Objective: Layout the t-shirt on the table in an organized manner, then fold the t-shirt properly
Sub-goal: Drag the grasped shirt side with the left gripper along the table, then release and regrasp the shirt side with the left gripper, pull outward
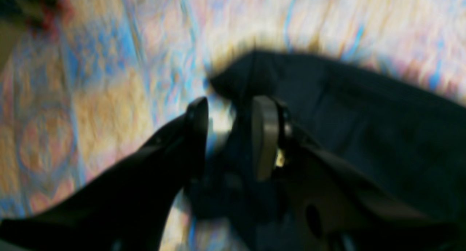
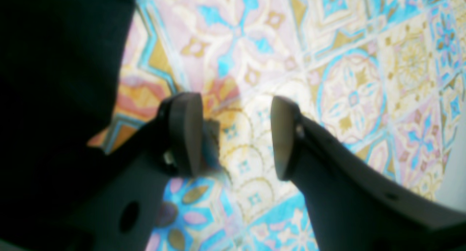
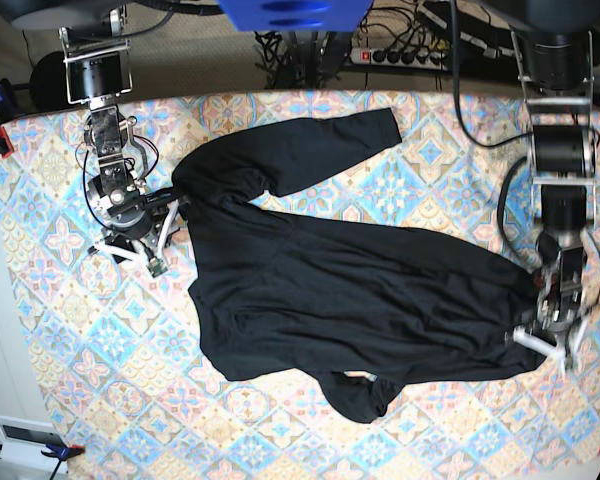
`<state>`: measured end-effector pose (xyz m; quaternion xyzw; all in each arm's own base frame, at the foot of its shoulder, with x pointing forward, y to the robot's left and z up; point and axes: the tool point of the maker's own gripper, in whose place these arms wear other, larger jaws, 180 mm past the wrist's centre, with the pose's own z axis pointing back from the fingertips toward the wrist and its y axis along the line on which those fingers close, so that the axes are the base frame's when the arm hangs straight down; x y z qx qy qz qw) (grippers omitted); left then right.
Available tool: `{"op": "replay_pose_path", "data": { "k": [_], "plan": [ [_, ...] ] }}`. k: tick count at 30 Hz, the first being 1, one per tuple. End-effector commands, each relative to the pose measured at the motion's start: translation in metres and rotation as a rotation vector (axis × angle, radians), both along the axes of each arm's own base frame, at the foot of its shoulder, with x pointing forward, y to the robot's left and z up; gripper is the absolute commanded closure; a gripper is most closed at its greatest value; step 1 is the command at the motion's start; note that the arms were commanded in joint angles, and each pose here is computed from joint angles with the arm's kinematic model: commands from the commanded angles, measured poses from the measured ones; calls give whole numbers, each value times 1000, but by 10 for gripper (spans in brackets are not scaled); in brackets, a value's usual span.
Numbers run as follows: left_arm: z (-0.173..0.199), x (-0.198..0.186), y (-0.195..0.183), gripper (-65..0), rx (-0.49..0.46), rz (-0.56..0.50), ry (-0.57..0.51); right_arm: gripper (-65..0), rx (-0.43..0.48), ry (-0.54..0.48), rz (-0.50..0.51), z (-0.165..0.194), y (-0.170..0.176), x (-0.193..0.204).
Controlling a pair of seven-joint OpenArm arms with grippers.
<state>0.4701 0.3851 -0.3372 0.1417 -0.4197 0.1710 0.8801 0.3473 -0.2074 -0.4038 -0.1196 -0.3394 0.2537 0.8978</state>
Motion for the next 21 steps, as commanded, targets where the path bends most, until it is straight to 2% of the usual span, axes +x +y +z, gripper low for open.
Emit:
{"op": "replay_pose_path", "data": {
  "k": [1, 5, 9, 16, 18, 21],
  "plan": [
    [20, 0, 9, -203, 16, -4, -52, -283, 4, -50, 11, 14, 1, 11],
    [-21, -45, 2, -203, -59, -26, 13, -283, 6, -51, 17, 14, 3, 11],
    [-48, -67, -2, -203, -80, -22, 68, -283, 30, -49, 21, 11, 14, 11],
    [-63, -71, -17, -196, -91, -40, 67, -283, 30, -32, 61, 6, 28, 8],
    [-65, -73, -18, -166, -96, -40, 77, -283, 30, -32, 61, 6, 28, 8],
    [-63, -72, -16, -86, -94, -37, 70, -283, 30, -32, 61, 6, 28, 8]
  ]
}}
